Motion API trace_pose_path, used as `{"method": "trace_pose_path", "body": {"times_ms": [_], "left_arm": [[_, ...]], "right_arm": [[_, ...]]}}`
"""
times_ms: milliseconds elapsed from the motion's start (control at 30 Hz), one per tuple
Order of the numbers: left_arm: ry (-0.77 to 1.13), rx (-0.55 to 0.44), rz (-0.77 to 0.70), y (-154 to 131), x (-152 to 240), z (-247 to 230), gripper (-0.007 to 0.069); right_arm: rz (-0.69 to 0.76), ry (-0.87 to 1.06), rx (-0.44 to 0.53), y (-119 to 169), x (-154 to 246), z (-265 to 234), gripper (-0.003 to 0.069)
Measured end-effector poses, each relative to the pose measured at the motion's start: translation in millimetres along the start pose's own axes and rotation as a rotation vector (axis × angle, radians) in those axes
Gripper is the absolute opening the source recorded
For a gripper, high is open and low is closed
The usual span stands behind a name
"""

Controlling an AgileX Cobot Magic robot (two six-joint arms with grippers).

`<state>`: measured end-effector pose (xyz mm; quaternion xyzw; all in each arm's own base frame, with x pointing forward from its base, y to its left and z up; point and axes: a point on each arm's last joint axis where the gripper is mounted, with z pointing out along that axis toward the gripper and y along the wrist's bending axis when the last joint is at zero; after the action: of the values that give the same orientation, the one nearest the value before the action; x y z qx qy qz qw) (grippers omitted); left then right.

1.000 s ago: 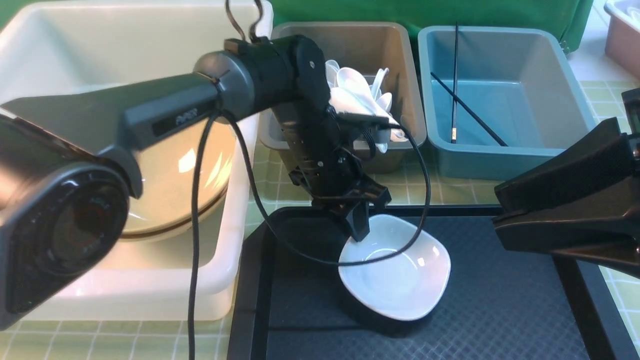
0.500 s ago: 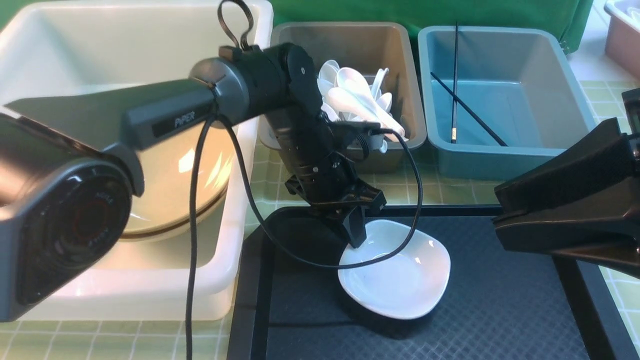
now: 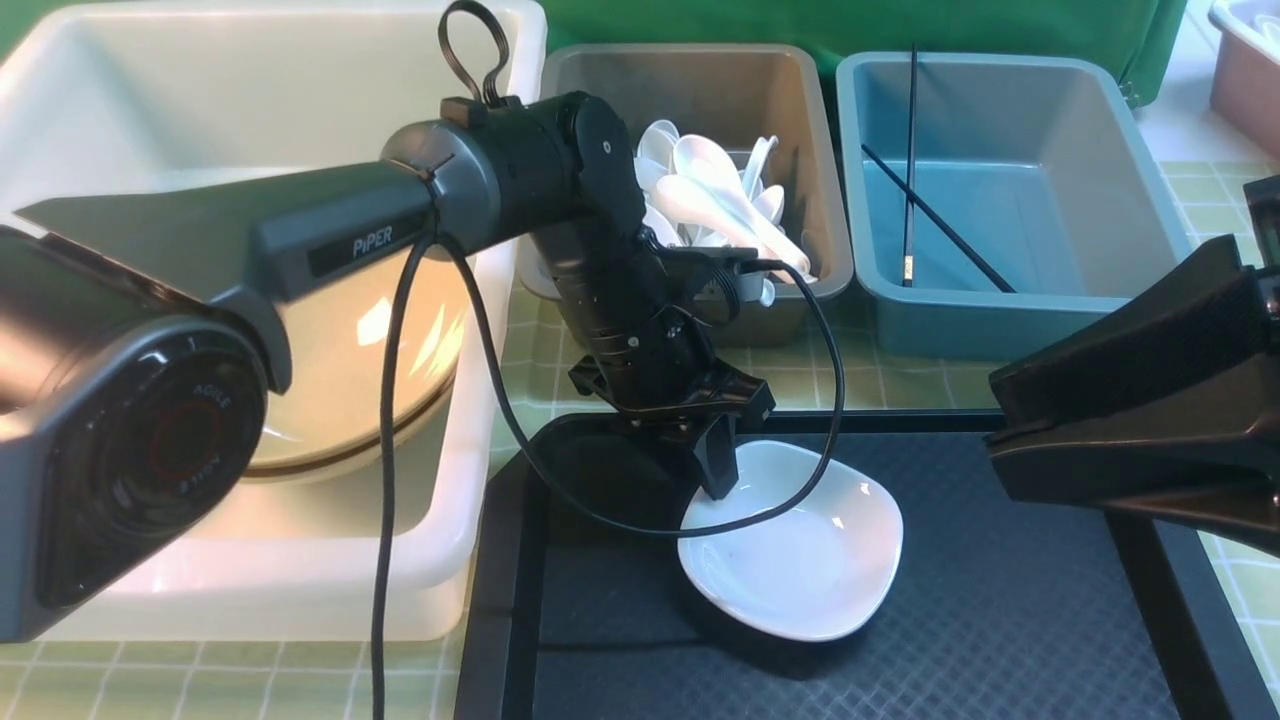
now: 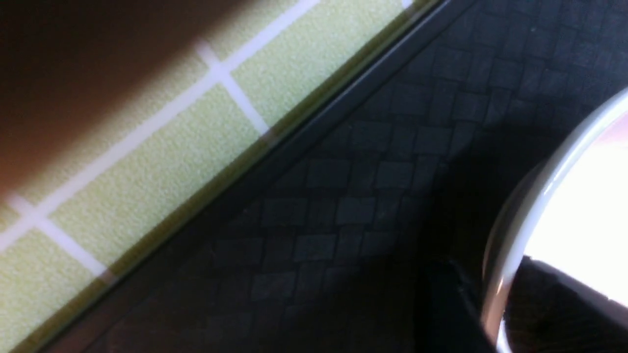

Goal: On green table put chopsticks spoon bowls plates into blue grey white boxes.
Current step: 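Grasp the small white bowl on the black tray by its rim with the left gripper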

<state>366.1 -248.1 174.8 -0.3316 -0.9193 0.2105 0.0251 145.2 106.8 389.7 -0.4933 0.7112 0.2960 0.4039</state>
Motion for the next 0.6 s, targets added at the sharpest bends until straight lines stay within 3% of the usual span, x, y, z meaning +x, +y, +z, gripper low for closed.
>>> {"method": "trace_pose_path", "body": {"times_ms": [233,467,600], "left_arm": [[-0.012,0.048,-0.010,0,-3,8,0.0362],[-0.065,0.095,0.024,-1,-10,13,0.0353],[-0.052,0.055,0.042,2,-9,13,0.0259]], "right_arm": [[-0.001,0.000,0.000,0,0,0,0.0235],[-0.001,0.000,0.000,0,0,0,0.0235],[-0.001,0.000,0.000,0,0,0,0.0235]]}}
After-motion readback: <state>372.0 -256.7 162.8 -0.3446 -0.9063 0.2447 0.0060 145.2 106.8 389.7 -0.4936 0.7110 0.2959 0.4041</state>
